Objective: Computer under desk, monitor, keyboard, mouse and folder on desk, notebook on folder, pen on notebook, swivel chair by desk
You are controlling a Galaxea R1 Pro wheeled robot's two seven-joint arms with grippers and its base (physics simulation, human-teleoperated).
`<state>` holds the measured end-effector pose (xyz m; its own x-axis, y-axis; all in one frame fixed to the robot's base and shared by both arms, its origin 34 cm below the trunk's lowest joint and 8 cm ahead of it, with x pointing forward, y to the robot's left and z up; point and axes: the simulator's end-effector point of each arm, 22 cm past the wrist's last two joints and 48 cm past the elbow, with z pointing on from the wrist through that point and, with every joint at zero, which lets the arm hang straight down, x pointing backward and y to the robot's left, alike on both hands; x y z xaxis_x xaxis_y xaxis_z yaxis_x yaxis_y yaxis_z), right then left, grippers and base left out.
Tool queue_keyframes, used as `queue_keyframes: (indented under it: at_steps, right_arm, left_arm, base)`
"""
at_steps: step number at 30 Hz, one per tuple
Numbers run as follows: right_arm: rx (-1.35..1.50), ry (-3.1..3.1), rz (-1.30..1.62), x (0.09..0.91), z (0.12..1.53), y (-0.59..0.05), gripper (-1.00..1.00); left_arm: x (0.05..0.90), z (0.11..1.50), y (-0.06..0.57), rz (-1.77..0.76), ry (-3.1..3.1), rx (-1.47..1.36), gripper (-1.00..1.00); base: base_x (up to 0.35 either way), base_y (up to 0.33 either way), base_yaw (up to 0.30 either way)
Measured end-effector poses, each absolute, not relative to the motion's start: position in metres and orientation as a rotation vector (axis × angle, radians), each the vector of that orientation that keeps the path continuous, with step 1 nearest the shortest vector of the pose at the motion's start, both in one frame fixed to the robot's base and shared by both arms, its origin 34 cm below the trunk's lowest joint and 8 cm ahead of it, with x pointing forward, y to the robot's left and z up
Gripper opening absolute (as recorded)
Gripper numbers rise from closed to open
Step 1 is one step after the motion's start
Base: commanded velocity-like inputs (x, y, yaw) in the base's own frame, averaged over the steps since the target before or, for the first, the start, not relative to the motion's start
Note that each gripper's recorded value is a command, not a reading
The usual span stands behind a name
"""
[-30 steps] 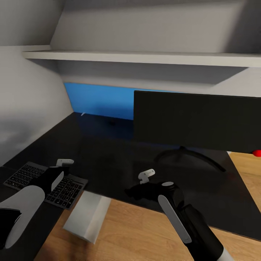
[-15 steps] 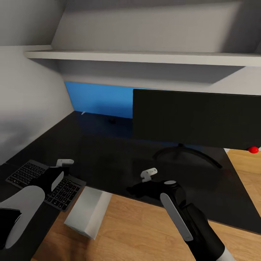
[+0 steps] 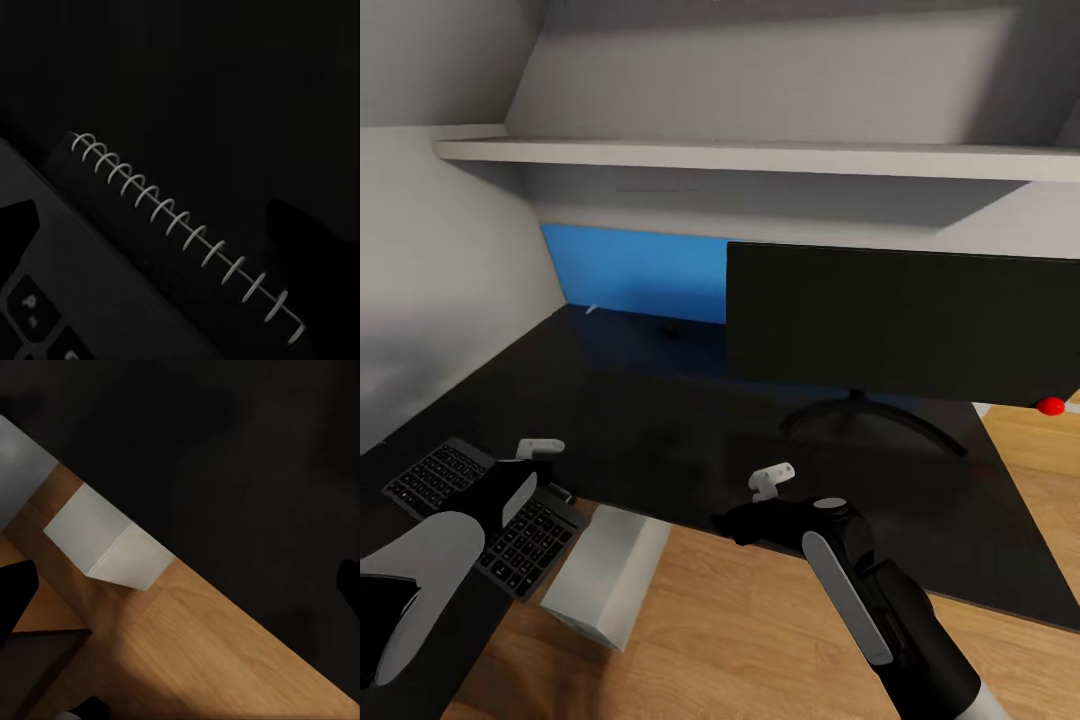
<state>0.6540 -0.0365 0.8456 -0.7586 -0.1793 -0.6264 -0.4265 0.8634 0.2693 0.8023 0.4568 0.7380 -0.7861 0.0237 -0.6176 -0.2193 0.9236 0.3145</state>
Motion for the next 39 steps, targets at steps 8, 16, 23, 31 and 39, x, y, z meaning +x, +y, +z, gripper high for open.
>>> queue_keyframes:
  at_steps: [8, 16, 23, 31, 39]
  right_arm:
    - [-0.418, 2.424, 0.532, 0.657, 0.846, -0.042, 1.0]
    - [-0.398, 2.429, 0.531, 0.659, 0.845, -0.046, 1.0]
    - [-0.353, 2.432, 0.528, 0.664, 0.845, -0.057, 1.0]
    - [-0.346, 2.434, 0.527, 0.664, 0.845, -0.058, 1.0]
    - [-0.336, 2.435, 0.546, 0.662, 0.843, -0.055, 1.0]
  left_arm:
    - [0.803, 0.737, 0.454, 0.48, 2.433, -0.139, 1.0]
    - [0.803, 0.737, 0.452, 0.48, 2.44, -0.134, 1.0]
    - [0.803, 0.738, 0.45, 0.474, 2.454, -0.136, 1.0]
    - [0.818, 0.758, 0.433, 0.423, 2.429, -0.129, 1.0]
    - [0.826, 0.783, 0.423, 0.354, 2.393, -0.179, 1.0]
  base:
    - [-0.045, 0.0, 0.0]
    - [-0.013, 0.0, 0.0]
    - [-0.001, 0.0, 0.0]
    - [0.0, 0.0, 0.0]
    - [0.0, 0.0, 0.0]
